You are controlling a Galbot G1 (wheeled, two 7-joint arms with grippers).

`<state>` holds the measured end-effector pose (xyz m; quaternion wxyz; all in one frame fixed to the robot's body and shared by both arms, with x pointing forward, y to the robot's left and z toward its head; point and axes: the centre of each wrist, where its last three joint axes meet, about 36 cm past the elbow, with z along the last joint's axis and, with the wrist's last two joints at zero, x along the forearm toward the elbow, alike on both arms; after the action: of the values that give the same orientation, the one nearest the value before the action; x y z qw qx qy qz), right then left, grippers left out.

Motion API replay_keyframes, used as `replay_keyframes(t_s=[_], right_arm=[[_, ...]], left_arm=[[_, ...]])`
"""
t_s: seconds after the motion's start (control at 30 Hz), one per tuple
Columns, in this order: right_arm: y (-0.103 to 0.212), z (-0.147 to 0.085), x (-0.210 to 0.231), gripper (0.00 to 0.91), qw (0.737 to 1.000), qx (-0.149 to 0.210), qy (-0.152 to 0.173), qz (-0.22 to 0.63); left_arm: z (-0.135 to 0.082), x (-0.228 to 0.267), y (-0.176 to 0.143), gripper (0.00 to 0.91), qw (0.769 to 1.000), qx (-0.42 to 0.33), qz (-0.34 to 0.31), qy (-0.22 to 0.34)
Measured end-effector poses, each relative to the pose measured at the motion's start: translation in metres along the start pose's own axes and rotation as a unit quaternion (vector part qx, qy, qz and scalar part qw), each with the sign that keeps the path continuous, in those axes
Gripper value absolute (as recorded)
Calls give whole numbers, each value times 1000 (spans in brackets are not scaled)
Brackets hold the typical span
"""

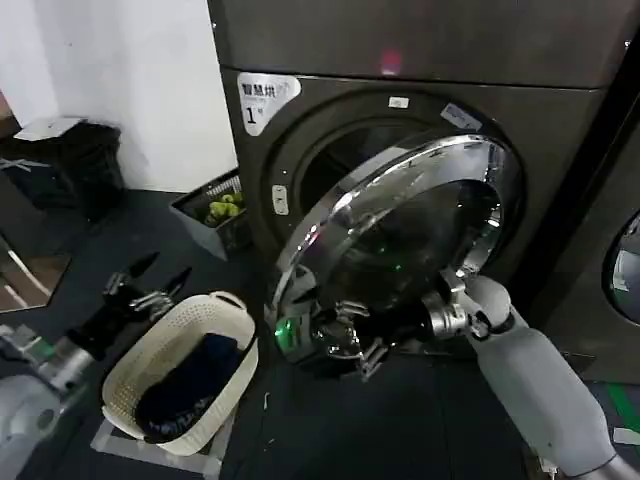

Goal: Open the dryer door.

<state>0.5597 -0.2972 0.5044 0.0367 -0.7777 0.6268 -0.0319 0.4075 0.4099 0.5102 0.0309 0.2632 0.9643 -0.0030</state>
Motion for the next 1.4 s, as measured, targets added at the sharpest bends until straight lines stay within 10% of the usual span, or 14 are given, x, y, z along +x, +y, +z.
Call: replay_keyframes(t_s=[1.03,1.4], right_arm=[[172,-12,162,907,934,98,-87,331],[268,-23,199,907,800,132,-128,571]], left_arm=[[22,-89,-43,907,981,49,185,25],[8,-108,-62,907,969,47,242,19]])
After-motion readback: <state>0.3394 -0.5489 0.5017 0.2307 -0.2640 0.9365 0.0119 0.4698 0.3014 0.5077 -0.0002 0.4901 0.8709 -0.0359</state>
